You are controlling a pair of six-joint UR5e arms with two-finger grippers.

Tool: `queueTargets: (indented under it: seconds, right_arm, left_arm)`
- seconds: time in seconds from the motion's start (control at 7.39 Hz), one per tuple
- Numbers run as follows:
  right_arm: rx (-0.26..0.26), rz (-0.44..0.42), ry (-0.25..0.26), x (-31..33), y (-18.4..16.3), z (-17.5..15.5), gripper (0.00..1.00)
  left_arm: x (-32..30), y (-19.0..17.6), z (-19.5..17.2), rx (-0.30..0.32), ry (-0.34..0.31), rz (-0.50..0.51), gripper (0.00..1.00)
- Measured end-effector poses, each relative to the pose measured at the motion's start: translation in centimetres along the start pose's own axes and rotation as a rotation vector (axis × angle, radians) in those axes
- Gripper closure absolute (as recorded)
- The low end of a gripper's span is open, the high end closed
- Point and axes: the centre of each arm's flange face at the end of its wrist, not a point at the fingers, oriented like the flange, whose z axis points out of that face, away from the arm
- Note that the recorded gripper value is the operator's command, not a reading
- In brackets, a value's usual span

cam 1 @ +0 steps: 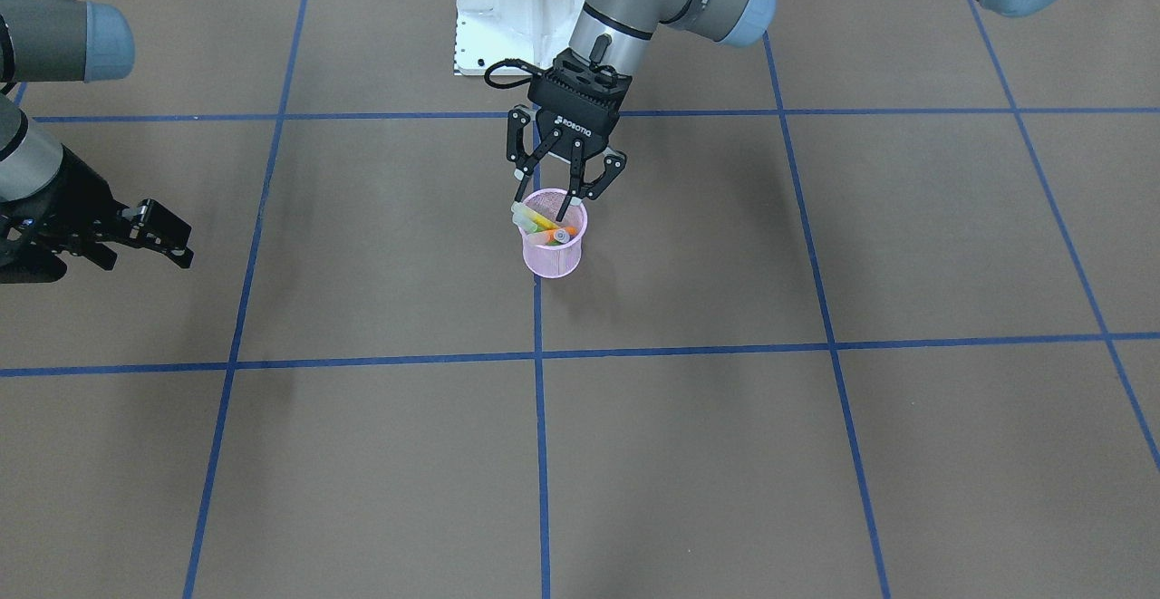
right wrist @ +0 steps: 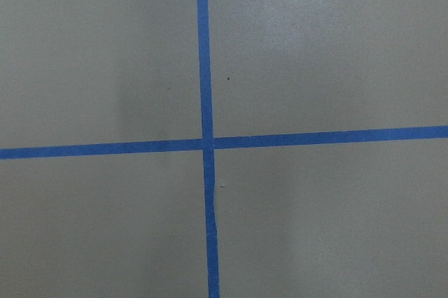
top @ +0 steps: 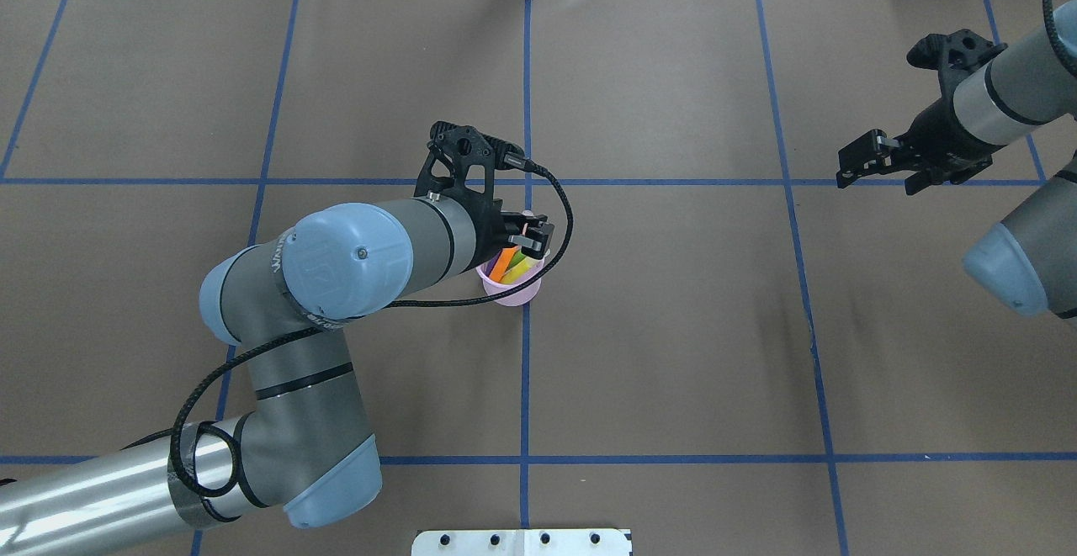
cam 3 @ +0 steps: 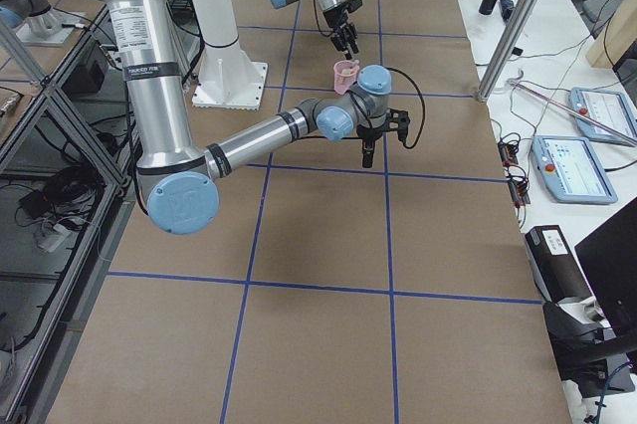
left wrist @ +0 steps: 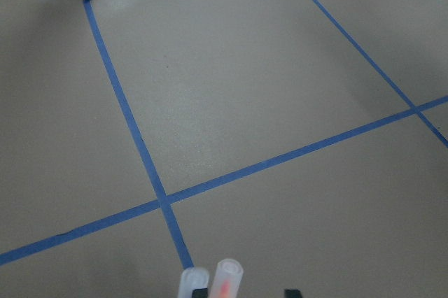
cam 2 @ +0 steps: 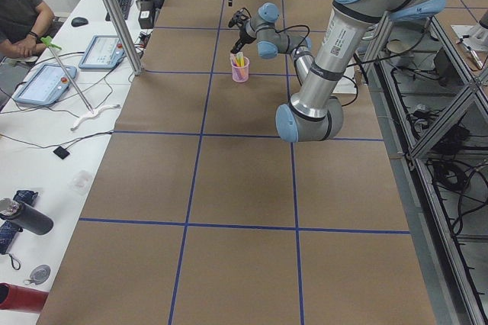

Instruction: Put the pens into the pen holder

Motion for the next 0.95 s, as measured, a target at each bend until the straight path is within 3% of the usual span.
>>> queueTargets:
  seconds: [0.27, 0.95]
  right_arm:
    - [-0.001, -0.002, 0.007, 2.2, -0.1, -0.4, 0.02]
    - [0.031, -0.12, 0.086, 17.8, 0.1, -4.4, 0.01]
  left_arm:
    - [-2.3, -0.8, -0.7, -0.01, -0.002, 0.017, 0.07]
    - [-27.2, -0.7, -7.6, -0.246, -0.09, 0.044, 0.03]
